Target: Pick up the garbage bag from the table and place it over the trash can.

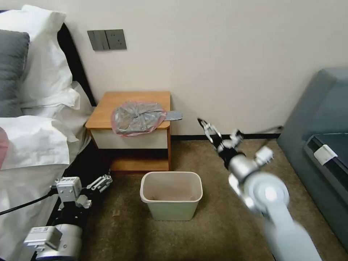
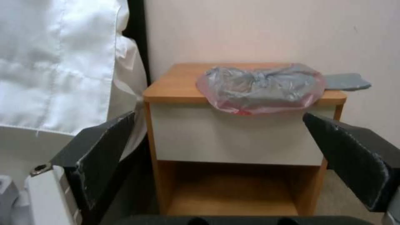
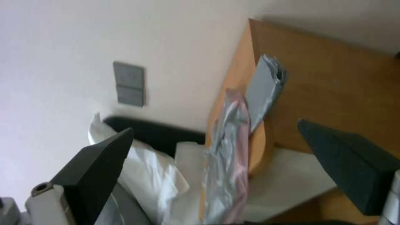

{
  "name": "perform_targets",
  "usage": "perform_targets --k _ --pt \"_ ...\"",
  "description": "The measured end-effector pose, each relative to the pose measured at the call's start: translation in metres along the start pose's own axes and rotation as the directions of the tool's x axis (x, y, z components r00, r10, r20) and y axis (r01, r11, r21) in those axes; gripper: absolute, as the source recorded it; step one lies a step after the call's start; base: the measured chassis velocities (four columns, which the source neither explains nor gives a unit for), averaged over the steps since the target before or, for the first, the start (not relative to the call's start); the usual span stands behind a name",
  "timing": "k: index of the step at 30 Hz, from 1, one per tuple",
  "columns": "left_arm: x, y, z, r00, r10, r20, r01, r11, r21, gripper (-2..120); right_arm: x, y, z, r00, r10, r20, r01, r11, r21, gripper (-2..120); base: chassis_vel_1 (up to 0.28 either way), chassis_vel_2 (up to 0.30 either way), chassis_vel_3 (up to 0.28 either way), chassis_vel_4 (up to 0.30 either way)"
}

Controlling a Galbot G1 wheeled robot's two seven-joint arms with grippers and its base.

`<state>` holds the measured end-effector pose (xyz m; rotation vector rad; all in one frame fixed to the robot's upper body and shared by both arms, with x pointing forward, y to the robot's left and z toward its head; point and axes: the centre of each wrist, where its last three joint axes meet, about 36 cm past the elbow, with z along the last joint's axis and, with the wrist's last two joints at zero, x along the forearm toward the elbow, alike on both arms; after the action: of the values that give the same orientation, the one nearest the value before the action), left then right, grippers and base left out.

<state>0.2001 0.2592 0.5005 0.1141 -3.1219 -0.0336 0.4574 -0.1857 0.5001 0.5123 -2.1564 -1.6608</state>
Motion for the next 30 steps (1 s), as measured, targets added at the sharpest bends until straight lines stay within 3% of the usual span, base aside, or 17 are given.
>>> perform_targets --k 5,16,19,30 --pt "0.001 0.001 0.0 1.0 0.003 -0.002 -0.003 1.0 -0.005 100 -0.057 -0.018 -0.005 0.999 0.037 -0.028 -0.039 0.996 -0.077 100 0.0 0.0 0.0 0.0" --pt "0.002 0.001 0.0 1.0 0.0 -0.001 0.0 1.0 -0.004 100 -0.128 -0.038 -0.002 0.998 0.062 -0.014 -0.063 0.996 -0.067 100 0.0 0.0 0.0 0.0" --pt "0.002 0.001 0.001 1.0 0.001 0.0 -0.001 1.0 -0.005 100 -0.139 -0.041 0.0 0.998 0.068 -0.009 -0.069 0.996 -0.062 94 0.0 0.0 0.0 0.0" --pt "0.002 0.001 0.001 1.0 0.007 0.0 -0.007 1.0 -0.01 100 -0.136 -0.039 0.007 0.998 0.06 -0.011 -0.061 0.997 -0.05 52 0.0 0.0 0.0 0.0"
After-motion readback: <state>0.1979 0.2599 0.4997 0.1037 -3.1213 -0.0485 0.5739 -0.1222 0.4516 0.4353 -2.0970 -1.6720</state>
